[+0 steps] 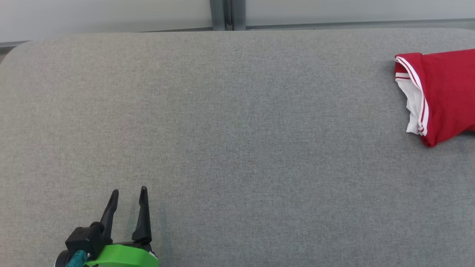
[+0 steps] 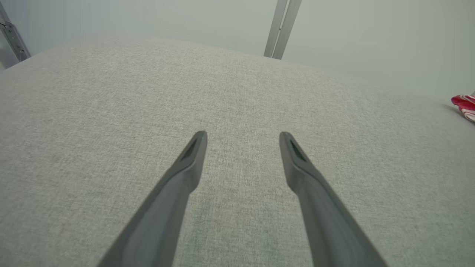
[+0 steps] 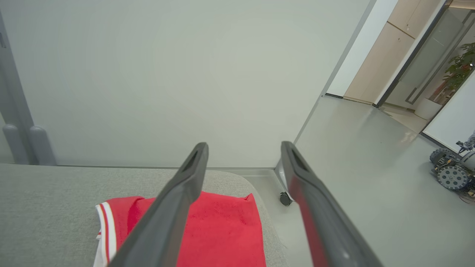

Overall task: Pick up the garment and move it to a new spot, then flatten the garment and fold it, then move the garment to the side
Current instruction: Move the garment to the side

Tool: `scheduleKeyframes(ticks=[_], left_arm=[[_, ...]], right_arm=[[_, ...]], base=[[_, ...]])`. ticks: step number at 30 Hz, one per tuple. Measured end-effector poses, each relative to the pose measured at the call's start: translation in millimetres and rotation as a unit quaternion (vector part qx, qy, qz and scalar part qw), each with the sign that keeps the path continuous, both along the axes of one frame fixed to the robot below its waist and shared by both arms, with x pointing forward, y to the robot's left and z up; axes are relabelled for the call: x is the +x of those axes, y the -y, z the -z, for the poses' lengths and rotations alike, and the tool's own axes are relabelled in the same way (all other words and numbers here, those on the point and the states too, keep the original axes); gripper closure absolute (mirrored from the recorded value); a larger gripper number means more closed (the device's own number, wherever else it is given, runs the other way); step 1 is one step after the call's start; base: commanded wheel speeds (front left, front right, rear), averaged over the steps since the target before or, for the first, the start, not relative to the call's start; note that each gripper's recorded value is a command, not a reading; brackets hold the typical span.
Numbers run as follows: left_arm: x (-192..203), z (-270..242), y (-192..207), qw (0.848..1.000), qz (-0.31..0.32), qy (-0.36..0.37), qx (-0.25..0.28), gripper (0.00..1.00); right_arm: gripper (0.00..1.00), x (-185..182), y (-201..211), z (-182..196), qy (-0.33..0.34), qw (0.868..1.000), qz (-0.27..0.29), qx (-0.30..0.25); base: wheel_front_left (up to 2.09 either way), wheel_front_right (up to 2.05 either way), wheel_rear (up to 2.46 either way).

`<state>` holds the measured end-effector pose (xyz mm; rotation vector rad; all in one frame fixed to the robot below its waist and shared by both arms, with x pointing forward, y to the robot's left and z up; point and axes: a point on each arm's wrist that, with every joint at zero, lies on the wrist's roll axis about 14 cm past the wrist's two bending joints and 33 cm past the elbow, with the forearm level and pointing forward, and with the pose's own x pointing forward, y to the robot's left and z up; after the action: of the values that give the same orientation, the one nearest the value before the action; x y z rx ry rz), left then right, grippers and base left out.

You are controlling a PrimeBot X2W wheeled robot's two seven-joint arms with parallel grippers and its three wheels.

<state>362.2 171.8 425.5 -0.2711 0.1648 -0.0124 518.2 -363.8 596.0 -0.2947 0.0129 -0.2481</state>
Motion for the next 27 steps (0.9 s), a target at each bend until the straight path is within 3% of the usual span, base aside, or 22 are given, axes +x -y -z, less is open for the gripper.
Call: scheduleKeyframes(ticks=[7, 15, 21, 27], left_arm=[[-25.5, -15.0, -26.7, 0.998, -0.05, 0.017, 0.019, 0.0], [-39.0, -34.4, -43.6, 0.995, -0.077, 0.046, 0.038, 0.0], [-43.7, -33.2, -41.3, 0.996, -0.067, 0.046, 0.037, 0.0], [-42.8, -34.9, -28.3, 0.997, -0.039, 0.053, 0.028, 0.0]], right_arm=[[0.0, -70.3, -50.2, 40.7, 0.049, 0.997, -0.056, 0.026], [0.0, -149.0, -113.7, 86.7, 0.04, 0.991, -0.092, 0.094], [0.0, -177.2, -137.3, 98.4, 0.03, 0.987, -0.105, 0.119], [0.0, -180.1, -168.0, 109.7, 0.008, 0.982, -0.144, 0.126]], base=[[0.0, 0.0, 0.0], [0.0, 0.0, 0.0], [0.0, 0.0, 0.0], [0.0, 0.0, 0.0]])
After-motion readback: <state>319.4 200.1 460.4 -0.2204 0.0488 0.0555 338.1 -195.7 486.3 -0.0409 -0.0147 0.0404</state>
